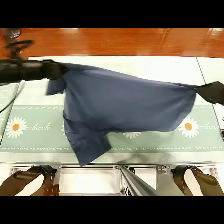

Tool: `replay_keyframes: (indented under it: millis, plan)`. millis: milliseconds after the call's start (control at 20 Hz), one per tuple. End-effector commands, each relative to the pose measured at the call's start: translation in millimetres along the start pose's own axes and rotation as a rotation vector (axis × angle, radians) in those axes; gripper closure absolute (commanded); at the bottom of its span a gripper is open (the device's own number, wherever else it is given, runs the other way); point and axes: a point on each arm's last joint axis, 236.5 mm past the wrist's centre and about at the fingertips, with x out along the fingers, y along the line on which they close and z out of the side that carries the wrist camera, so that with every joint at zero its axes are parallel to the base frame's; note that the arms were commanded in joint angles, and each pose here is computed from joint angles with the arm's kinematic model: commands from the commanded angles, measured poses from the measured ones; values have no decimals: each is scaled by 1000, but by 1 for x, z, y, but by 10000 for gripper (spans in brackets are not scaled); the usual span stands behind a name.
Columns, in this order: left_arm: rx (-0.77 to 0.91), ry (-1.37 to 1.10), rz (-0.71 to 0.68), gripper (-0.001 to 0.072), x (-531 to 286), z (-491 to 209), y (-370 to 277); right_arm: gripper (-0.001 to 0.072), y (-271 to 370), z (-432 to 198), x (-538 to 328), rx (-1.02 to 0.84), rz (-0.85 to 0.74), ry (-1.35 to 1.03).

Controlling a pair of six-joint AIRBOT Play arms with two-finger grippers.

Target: Fold the shirts.

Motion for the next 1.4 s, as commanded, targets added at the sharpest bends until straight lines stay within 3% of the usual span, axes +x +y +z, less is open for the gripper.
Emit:
replay_keyframes:
  millis: [0,150,300,350,400,450,500,700,850,900,1000,1150,1250,1350]
  plan:
    - [-61,-29,46,688,88,5,27,686,-48,11,72,132,28,31]
    - [-212,2,76,687,124,2,56,686,-61,20,125,239,135,97]
    - [-267,39,75,685,141,-8,63,686,-74,25,175,302,134,156]
    - [-270,40,75,637,141,-9,64,684,-72,27,189,327,138,175]
    - [-271,49,72,376,139,-9,63,553,-69,30,201,335,144,188]
    - [-279,78,64,15,135,-12,64,125,-65,35,207,358,153,202]
    - [-286,125,58,4,126,-16,68,87,-60,41,205,351,174,220]
    - [-409,372,54,5,45,-48,119,88,-67,70,141,286,206,261]
    - [-525,467,110,5,-16,-106,161,88,-132,26,85,237,-79,372]
    - [-592,471,165,5,-30,-138,175,88,-157,5,72,277,-198,371]
    - [-752,440,234,5,-47,-198,191,88,-179,-39,67,402,-267,306]
    - [-1015,310,162,5,-53,-254,182,88,-158,-104,81,494,-174,245]
    - [-1126,196,36,5,-42,-255,164,89,-133,-128,88,537,-82,221]
    - [-1152,221,-7,6,-30,-269,145,88,-118,-137,89,555,-29,204]
